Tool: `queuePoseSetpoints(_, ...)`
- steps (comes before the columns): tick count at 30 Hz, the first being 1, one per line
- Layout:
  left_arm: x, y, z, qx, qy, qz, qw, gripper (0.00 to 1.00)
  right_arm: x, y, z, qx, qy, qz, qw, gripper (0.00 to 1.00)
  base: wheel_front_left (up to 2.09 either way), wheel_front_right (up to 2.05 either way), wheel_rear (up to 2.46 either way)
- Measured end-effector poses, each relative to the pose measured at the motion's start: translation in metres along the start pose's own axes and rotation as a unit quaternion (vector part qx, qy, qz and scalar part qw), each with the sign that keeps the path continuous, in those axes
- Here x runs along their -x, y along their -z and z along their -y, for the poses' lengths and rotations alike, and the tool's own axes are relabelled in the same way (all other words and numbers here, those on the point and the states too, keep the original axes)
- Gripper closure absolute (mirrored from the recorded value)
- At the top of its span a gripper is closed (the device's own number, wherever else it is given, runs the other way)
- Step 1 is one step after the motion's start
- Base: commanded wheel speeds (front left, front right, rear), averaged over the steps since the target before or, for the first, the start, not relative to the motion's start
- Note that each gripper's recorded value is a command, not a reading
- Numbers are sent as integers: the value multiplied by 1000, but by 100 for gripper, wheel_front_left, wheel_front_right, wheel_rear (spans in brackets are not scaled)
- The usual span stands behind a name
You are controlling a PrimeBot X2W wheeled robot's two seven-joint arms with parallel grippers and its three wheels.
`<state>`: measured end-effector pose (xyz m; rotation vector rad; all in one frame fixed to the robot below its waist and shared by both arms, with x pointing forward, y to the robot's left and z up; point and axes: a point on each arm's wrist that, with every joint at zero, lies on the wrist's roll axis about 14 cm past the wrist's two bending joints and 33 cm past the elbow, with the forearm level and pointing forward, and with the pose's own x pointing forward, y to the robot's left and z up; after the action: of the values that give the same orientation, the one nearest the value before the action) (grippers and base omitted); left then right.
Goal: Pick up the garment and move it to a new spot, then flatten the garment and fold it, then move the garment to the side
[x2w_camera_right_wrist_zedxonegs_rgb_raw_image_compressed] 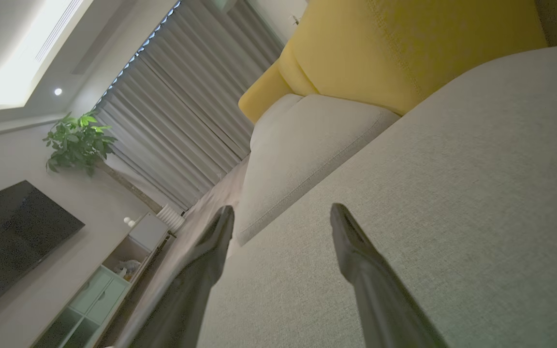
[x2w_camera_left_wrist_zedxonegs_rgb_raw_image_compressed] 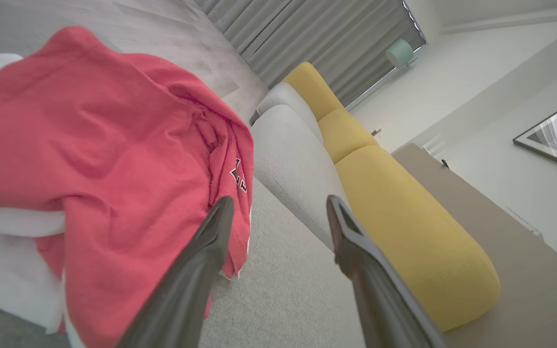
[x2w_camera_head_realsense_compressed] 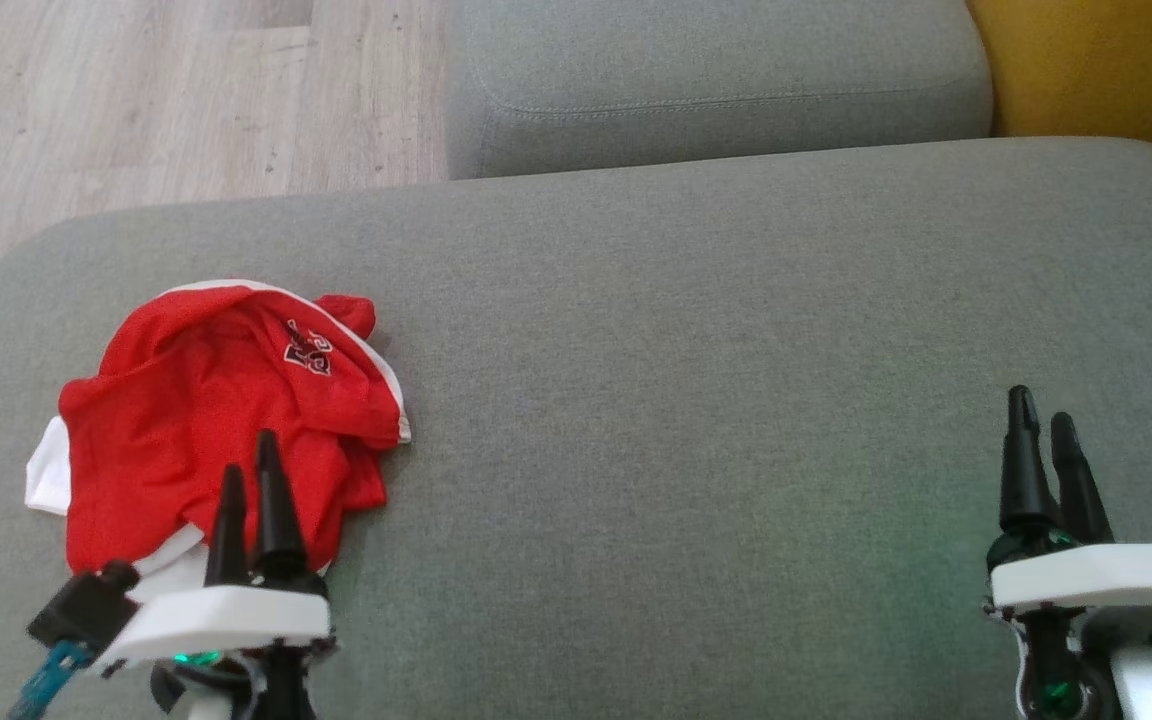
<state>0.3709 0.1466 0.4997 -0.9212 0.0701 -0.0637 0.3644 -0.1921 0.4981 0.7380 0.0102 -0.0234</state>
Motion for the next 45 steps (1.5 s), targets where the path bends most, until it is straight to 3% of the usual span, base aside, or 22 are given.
queuePoseSetpoints(17,0,31,22,-180,48,-35,982,0,1,3,-17,136,-33,3,990,0,0,0,0)
queuePoseSetpoints(32,-5,51,31,-304,76,-50,948,0,2,5,-26,249,-55,11,967,0,0,0,0)
queuePoseSetpoints(45,-4,52,39,-409,100,-29,907,0,2,6,-42,340,-87,25,936,0,0,0,0)
